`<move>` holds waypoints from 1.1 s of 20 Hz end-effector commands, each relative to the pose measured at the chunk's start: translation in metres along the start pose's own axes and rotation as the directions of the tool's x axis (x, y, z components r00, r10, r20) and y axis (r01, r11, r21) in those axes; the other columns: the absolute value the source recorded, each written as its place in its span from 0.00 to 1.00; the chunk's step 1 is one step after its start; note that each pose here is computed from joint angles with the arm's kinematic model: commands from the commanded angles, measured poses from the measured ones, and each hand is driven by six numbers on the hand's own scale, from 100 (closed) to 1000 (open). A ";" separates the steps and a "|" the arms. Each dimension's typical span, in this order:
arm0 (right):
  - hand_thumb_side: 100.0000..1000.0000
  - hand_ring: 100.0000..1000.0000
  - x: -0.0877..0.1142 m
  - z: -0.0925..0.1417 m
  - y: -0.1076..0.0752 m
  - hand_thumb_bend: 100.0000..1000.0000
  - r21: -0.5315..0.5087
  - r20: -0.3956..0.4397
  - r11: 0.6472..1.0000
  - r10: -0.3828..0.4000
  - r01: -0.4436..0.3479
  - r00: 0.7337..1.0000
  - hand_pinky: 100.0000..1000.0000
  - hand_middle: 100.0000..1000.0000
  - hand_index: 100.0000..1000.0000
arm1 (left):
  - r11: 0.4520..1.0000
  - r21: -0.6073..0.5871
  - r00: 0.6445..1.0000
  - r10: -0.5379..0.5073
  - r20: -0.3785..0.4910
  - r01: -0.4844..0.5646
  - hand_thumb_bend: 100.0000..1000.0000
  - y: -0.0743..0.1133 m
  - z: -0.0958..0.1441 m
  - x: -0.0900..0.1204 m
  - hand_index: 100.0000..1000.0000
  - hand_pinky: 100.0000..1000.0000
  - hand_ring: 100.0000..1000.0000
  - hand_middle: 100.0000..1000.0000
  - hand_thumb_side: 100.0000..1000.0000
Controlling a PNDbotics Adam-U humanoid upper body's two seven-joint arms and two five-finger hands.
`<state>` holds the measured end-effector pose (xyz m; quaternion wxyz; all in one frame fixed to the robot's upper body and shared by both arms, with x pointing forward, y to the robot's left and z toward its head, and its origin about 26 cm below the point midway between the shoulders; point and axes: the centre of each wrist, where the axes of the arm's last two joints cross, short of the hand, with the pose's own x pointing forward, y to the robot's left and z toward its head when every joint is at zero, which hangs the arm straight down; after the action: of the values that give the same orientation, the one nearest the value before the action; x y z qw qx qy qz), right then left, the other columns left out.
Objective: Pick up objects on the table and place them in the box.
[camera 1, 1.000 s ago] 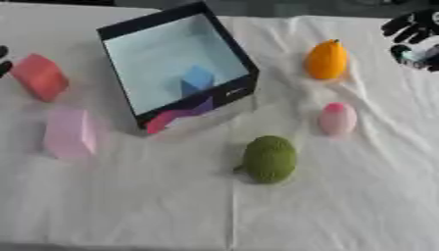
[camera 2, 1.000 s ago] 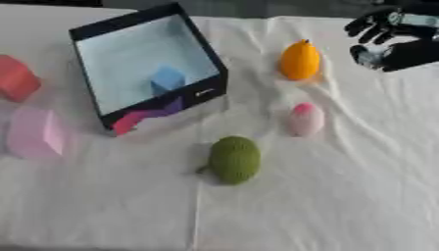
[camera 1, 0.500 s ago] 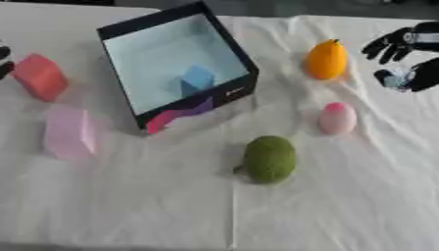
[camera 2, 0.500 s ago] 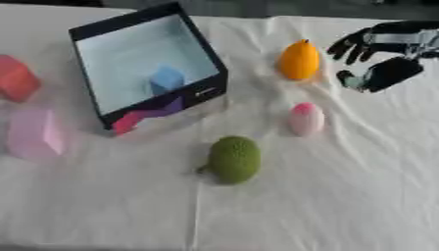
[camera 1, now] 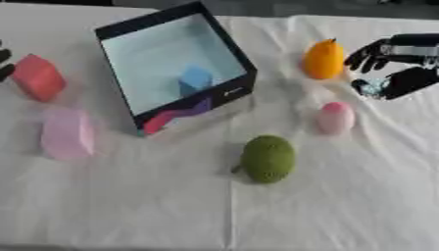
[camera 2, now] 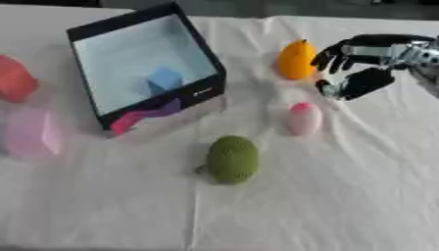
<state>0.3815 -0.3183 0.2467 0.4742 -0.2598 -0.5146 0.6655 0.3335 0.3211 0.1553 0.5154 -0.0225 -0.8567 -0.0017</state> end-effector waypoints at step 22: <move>0.50 0.80 -0.010 -0.006 0.022 0.40 0.070 -0.015 0.992 0.108 -0.107 0.994 0.84 0.77 0.87 | 0.999 -0.031 1.000 -0.017 0.023 0.018 0.00 0.000 -0.005 0.008 0.76 0.91 0.85 0.77 0.76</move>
<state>0.3820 -0.3191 0.2133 0.4550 -0.2589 -0.4746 0.7076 0.3340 0.3191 0.1552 0.5169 -0.0273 -0.8556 -0.0085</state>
